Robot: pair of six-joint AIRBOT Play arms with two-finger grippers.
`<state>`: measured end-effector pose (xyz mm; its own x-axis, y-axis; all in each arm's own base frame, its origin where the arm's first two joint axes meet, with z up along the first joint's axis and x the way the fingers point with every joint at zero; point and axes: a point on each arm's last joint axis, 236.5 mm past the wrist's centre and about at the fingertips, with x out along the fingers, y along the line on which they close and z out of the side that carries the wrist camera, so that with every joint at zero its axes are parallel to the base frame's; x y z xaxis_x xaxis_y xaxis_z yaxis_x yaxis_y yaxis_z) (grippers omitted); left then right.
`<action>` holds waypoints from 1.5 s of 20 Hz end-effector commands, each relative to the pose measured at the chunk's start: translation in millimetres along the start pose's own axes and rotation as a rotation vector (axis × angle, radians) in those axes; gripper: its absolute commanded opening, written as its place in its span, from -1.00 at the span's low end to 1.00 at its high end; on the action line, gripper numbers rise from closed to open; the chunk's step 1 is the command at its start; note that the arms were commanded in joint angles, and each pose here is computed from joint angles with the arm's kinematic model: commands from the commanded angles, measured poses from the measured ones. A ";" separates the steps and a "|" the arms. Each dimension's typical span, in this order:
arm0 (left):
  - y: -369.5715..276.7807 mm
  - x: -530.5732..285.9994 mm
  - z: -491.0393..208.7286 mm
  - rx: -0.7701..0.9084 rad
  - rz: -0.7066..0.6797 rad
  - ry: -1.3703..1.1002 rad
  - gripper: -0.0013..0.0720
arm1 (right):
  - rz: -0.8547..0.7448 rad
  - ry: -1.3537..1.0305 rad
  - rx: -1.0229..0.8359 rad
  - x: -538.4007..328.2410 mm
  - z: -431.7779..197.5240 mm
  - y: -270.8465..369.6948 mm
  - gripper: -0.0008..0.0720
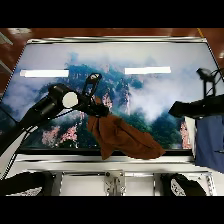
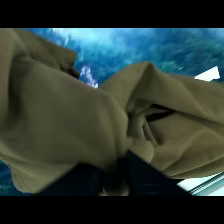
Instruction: Fold the shirts.
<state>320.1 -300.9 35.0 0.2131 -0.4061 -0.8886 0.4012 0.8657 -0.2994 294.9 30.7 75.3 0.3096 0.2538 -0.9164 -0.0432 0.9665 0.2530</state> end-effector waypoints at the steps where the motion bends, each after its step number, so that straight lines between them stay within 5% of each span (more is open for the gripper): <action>1: 26.3 12.8 -9.3 -0.117 0.010 0.063 0.86 | 0.071 0.045 0.054 39.1 -20.9 5.8 0.77; 6: 109.3 -75.6 5.4 -0.172 0.066 0.090 0.85 | -0.074 0.037 0.024 13.1 -14.8 -40.0 0.77; 10: 156.8 -87.4 -69.1 -0.316 0.079 0.217 0.85 | -0.068 0.111 0.251 14.6 -51.6 -87.9 0.77; 17: 49.5 12.9 -161.5 -0.528 -0.374 0.305 0.83 | 0.047 0.141 0.340 45.3 -76.3 -78.4 0.77; 23: -8.1 71.2 -187.4 -0.493 -0.387 0.356 0.81 | -0.011 0.178 0.342 44.1 -87.2 -90.1 0.77; 25: -22.3 83.2 -193.7 -0.498 -0.429 0.386 0.50 | -0.031 0.196 0.344 43.3 -91.9 -94.1 0.77; 30: -35.0 105.2 -192.4 -0.545 -0.485 0.385 0.49 | -0.033 0.219 0.363 42.2 -97.2 -93.1 0.77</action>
<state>157.2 -305.0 -104.7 -0.2413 -0.7049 -0.6670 -0.1093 0.7027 -0.7030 223.8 -43.8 -16.1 0.1125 0.2665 -0.9572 0.2961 0.9106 0.2883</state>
